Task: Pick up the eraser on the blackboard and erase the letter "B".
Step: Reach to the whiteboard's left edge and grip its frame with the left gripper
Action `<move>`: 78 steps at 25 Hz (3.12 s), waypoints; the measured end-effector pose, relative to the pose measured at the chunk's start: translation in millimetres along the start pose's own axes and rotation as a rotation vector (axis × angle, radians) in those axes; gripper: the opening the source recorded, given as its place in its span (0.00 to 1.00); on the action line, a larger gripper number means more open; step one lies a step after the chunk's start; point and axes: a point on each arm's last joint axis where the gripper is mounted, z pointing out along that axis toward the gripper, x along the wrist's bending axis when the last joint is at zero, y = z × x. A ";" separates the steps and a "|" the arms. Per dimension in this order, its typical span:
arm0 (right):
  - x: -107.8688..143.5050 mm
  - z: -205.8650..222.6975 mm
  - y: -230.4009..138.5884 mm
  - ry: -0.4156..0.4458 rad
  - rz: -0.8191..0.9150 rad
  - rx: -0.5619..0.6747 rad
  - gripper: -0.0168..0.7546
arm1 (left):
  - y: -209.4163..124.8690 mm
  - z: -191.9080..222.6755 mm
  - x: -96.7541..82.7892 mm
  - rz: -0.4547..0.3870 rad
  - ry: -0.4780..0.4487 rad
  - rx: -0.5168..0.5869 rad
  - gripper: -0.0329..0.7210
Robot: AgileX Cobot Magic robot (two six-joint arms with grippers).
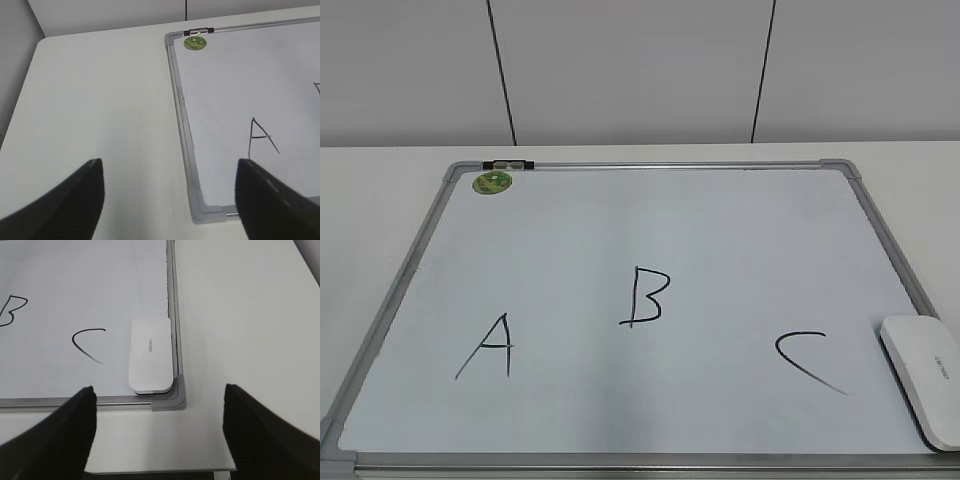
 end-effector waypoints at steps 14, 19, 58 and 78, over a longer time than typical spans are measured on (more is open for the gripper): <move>0.0 0.0 0.0 0.000 0.000 0.000 0.78 | 87.3 145.0 6.1 -0.077 -0.056 0.365 0.83; 0.0 0.0 0.0 0.000 0.000 0.000 0.78 | 97.1 200.4 7.7 -0.075 -0.074 0.485 0.82; 0.0 0.0 0.0 0.000 0.000 0.000 0.78 | 28.7 406.1 12.8 -0.121 -0.193 0.952 0.52; 0.0 0.0 0.0 0.000 0.000 0.000 0.78 | 9.9 420.1 26.6 -0.180 -0.280 0.965 0.42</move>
